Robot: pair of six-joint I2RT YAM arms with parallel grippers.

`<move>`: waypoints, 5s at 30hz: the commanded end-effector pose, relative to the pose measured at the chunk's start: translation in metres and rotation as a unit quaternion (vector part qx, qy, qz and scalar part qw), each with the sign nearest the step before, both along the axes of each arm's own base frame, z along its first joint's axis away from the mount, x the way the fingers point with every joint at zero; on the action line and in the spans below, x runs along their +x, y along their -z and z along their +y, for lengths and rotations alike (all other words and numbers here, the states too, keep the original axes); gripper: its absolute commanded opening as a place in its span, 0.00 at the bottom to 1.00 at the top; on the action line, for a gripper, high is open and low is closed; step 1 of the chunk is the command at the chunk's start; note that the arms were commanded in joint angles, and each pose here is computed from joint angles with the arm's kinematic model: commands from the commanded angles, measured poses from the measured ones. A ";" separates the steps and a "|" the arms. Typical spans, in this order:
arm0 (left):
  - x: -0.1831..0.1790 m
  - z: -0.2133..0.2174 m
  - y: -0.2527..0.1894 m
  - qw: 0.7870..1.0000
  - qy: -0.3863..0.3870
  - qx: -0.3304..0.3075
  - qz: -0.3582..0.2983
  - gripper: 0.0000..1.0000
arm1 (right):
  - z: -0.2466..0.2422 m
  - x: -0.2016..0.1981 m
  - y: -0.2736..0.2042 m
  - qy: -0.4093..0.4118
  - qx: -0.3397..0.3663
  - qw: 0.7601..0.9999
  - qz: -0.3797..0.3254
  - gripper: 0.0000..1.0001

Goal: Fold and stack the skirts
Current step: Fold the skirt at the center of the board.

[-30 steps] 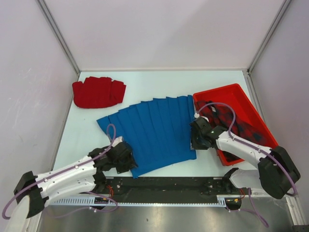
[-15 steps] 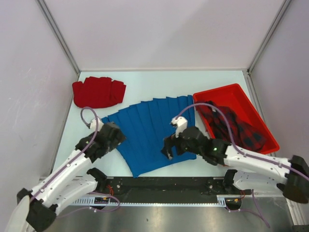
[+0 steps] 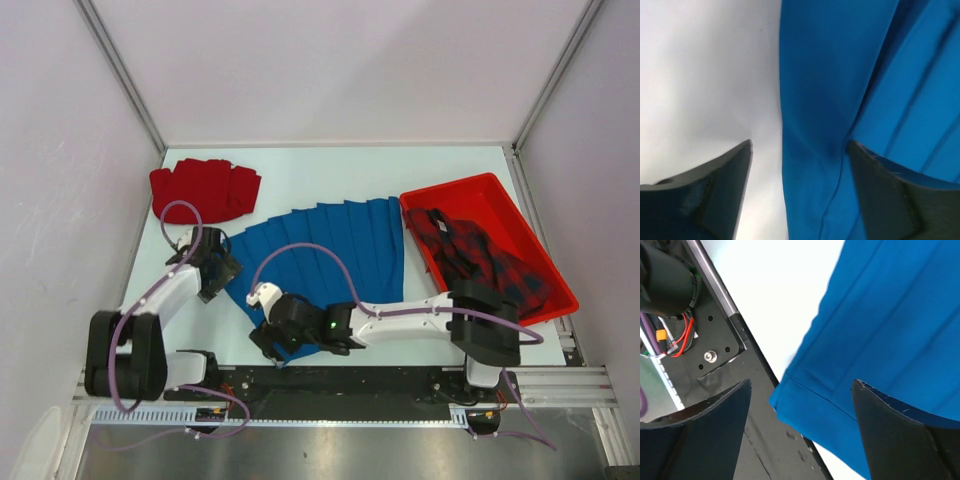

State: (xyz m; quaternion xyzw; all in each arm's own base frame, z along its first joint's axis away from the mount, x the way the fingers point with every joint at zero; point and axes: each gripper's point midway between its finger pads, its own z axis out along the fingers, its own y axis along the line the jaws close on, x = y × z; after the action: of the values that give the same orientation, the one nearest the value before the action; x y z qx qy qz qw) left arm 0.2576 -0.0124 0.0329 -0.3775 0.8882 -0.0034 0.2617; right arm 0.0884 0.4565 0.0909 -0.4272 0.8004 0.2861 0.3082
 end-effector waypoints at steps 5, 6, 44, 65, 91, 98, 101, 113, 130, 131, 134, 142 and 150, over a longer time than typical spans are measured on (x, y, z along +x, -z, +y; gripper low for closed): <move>0.032 0.008 0.015 1.000 0.015 -0.009 0.010 0.71 | 0.023 -0.017 0.021 -0.034 -0.027 0.999 0.009 0.74; 0.033 0.008 0.019 1.000 0.015 -0.010 0.015 0.70 | 0.022 -0.017 0.028 -0.035 -0.039 0.999 0.012 0.72; 0.050 0.028 -0.116 0.975 -0.008 -0.037 -0.219 0.00 | 0.025 -0.052 -0.032 -0.155 0.041 0.984 0.083 0.00; 0.134 -0.161 -0.178 0.937 0.207 -0.084 -0.269 0.00 | -0.105 0.014 -0.038 0.109 0.032 0.990 0.078 0.00; 0.183 -0.346 -0.130 0.896 0.385 -0.061 -0.213 0.00 | -0.218 0.033 0.007 0.309 -0.005 0.941 0.135 0.00; 0.181 -0.370 -0.112 0.886 0.411 -0.078 -0.200 0.00 | -0.241 0.034 0.014 0.351 -0.032 0.925 0.142 0.02; 0.180 -0.378 -0.106 0.880 0.422 -0.087 -0.199 0.00 | -0.245 0.032 0.016 0.356 -0.038 0.922 0.147 0.02; 0.171 -0.402 -0.088 0.864 0.459 -0.091 -0.186 0.31 | -0.253 0.031 0.025 0.369 -0.045 0.915 0.158 0.20; 0.122 -0.338 -0.218 0.843 0.449 -0.063 -0.289 1.00 | -0.152 0.027 -0.106 0.115 0.221 0.959 0.132 1.00; 0.116 -0.324 -0.201 0.853 0.442 -0.049 -0.272 1.00 | -0.141 0.025 -0.105 0.098 0.228 0.958 0.143 1.00; 0.108 -0.282 -0.192 0.871 0.410 -0.031 -0.268 1.00 | -0.101 0.012 -0.103 0.024 0.252 0.948 0.193 1.00; 0.107 -0.199 -0.151 0.909 0.352 -0.040 -0.221 1.00 | -0.083 0.010 -0.007 0.079 0.133 0.951 0.269 1.00; 0.147 -0.206 -0.132 0.882 0.420 0.012 -0.214 1.00 | -0.146 0.016 0.061 0.184 -0.035 0.954 0.234 1.00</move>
State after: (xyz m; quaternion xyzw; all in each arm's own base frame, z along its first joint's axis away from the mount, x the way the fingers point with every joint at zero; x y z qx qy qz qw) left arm 0.3712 -0.2061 0.1597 -0.0171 0.8955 -0.1889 0.4027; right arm 0.0961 0.3424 0.0539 -0.2112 0.8886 0.3832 0.1373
